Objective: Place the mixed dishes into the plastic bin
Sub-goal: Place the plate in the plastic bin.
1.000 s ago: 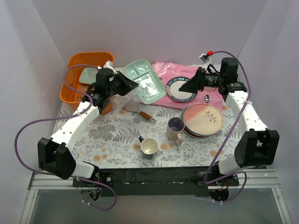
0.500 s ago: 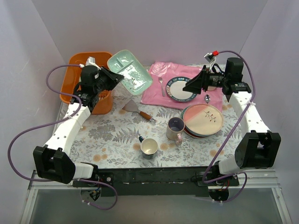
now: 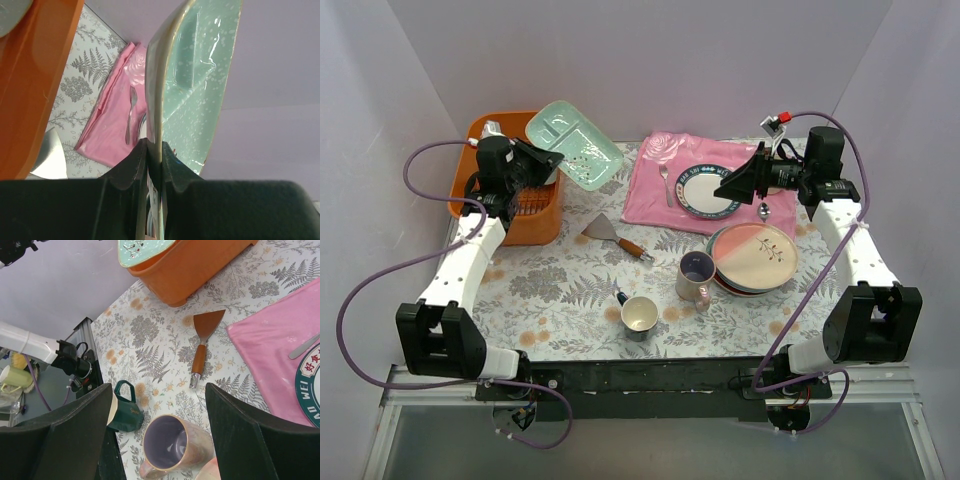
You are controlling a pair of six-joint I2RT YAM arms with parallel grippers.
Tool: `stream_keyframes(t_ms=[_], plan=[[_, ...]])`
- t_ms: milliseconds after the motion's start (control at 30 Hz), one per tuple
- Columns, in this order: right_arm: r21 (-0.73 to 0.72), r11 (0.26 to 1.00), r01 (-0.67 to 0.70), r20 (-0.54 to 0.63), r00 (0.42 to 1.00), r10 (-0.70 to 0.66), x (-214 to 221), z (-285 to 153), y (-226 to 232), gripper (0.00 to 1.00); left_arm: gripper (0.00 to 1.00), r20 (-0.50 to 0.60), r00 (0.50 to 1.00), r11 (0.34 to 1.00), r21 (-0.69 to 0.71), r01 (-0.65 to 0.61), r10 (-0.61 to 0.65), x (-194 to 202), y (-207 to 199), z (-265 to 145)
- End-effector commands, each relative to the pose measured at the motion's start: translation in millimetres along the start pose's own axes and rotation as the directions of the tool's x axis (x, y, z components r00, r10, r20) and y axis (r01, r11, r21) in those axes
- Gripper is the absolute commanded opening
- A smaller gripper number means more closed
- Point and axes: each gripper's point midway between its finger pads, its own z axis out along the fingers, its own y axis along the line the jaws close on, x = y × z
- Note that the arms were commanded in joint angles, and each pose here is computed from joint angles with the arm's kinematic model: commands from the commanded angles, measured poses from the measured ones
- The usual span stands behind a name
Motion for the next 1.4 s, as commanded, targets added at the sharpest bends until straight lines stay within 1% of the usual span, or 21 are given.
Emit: stream_keyframes(t_ms=[0,167,233,467,500,567,733,1067,1100,1367], plan=[[-0.021,0.998,0.052,0.012,0.999,-0.052,-5,-5,14,0.82,0.00,0.126,0.992,0.981,0.193,-0.008,-0.017,-45,-64,-14],[-0.021,0.998,0.054,0.012,0.998,-0.054,-5,-5,14,0.82,0.00,0.162,0.985,0.984,0.178,0.021,-0.050,-59,-61,-7],[0.002,0.999,0.047,0.026,0.999,-0.047,-7,-12,8,0.82,0.00,0.177,0.982,0.984,0.174,0.034,-0.065,-64,-58,-4],[0.009,0.999,0.043,0.030,0.999,-0.043,-5,-15,6,0.83,0.00,0.192,0.975,0.985,0.155,0.080,-0.109,-76,-48,11],[0.010,0.999,0.041,0.032,0.999,-0.042,-5,-15,6,0.83,0.00,0.211,0.971,0.982,0.175,0.075,-0.112,-83,-53,10],[0.011,0.999,0.044,0.033,0.998,-0.044,-5,-16,6,0.83,0.00,0.226,0.966,0.982,0.164,0.090,-0.126,-88,-49,15],[0.013,0.999,0.042,0.037,0.998,-0.042,-5,-18,6,0.83,0.00,0.256,0.958,0.984,0.152,0.095,-0.132,-101,-47,23],[0.019,0.999,0.042,0.043,0.998,-0.042,-5,-20,6,0.82,0.00,0.287,0.944,0.983,0.130,0.128,-0.161,-114,-41,38],[0.021,0.999,0.040,0.044,0.998,-0.041,-5,-21,5,0.83,0.00,0.316,0.934,0.984,0.122,0.133,-0.166,-128,-34,36],[0.018,0.999,0.045,0.051,0.998,-0.046,-8,-22,6,0.83,0.00,0.327,0.925,0.980,0.108,0.168,-0.194,-142,-23,50]])
